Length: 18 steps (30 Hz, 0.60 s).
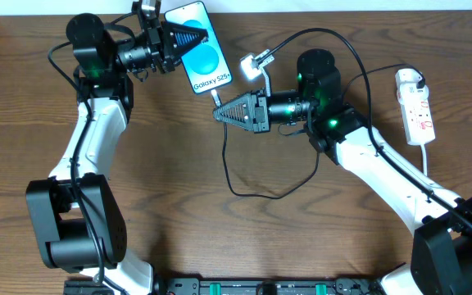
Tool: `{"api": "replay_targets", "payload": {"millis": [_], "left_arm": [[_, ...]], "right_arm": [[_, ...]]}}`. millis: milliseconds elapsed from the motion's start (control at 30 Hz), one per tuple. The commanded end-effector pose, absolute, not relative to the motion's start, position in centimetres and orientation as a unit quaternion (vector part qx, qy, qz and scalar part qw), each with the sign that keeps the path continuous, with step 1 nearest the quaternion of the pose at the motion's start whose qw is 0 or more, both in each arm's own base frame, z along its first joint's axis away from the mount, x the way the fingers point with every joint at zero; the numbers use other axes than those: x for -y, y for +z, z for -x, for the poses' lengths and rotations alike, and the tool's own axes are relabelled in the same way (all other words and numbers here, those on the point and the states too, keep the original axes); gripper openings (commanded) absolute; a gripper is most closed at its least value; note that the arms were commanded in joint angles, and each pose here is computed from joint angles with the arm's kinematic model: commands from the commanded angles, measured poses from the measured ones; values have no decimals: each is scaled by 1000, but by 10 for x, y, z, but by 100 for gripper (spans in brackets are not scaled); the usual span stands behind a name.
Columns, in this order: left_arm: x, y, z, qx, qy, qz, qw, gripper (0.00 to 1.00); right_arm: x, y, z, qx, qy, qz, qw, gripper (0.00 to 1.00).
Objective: Plug charger to phone and switch on socket
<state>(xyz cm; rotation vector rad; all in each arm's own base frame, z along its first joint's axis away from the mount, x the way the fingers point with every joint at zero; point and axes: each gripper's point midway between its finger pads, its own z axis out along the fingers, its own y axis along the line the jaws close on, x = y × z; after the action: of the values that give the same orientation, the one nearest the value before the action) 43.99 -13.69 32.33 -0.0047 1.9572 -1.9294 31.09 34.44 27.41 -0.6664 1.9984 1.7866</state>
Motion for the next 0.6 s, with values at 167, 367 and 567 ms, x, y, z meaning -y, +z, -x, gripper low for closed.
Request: {"api": "replay_targets", "payload": {"millis": [167, 367, 567], "left_arm": [[140, 329, -433, -698, -688, -26, 199, 7], [140, 329, -433, -698, -688, -27, 198, 7], [140, 329, -432, -698, -688, -30, 195, 7]], "right_arm": [[-340, 284, -314, -708, 637, 234, 195, 1], [-337, 281, -320, -713, 637, 221, 191, 1], [-338, 280, -320, -712, 640, 222, 188, 1]]}}
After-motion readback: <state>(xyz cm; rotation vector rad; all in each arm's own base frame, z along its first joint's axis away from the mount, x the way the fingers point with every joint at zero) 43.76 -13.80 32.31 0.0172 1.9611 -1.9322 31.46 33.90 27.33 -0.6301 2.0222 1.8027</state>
